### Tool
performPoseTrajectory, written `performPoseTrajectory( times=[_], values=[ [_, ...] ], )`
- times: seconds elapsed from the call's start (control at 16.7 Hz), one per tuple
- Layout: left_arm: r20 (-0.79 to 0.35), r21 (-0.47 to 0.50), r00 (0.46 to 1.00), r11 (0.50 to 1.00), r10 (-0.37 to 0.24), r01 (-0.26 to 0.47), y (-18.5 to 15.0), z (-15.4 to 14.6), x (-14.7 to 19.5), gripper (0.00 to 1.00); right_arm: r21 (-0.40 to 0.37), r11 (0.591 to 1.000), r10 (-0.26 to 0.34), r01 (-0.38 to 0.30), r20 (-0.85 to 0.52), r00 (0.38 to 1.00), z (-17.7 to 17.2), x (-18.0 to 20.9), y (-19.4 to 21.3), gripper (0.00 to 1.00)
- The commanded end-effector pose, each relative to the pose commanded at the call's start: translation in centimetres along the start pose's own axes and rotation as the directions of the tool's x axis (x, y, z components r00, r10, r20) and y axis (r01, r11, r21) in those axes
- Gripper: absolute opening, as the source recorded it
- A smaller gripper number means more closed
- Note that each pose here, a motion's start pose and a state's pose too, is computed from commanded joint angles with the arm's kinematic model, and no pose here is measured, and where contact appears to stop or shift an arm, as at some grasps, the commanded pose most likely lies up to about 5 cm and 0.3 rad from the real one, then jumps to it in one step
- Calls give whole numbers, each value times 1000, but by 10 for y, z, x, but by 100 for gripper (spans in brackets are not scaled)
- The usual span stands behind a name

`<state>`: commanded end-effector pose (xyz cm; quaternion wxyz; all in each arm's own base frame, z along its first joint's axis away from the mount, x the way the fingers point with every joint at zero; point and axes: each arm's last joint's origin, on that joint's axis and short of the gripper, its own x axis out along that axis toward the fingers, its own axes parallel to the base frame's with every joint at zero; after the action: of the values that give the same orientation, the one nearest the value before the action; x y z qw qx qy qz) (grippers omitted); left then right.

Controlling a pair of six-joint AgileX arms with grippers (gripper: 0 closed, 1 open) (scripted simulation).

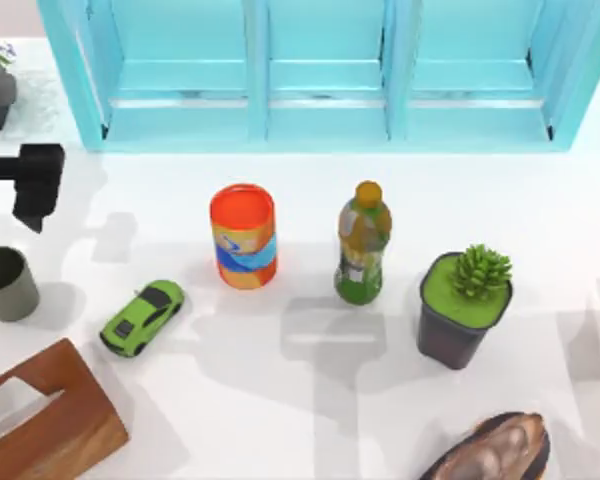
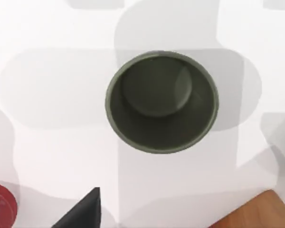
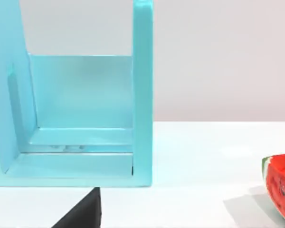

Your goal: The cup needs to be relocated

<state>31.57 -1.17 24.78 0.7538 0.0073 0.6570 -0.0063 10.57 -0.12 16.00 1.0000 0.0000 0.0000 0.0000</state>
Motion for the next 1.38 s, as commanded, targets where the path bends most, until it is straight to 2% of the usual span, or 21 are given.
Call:
performPoseTrajectory(
  times=[0.24, 0.72, 1.2, 1.38],
  values=[
    [-123, 1, 992, 1000, -2, 2, -2, 28, 13, 100, 0, 1000, 0, 0, 0, 1000, 0, 0, 0, 100],
    [-138, -2, 990, 1000, -2, 2, -1, 30, 19, 100, 0, 1000, 0, 0, 0, 1000, 0, 0, 0, 100],
    [-130, 1, 991, 1000, -3, 3, -3, 21, 103, 100, 0, 1000, 0, 0, 0, 1000, 0, 0, 0, 100],
    [-137, 1, 991, 1000, -2, 3, -3, 18, 113, 100, 0, 1000, 0, 0, 0, 1000, 0, 0, 0, 100]
  ],
)
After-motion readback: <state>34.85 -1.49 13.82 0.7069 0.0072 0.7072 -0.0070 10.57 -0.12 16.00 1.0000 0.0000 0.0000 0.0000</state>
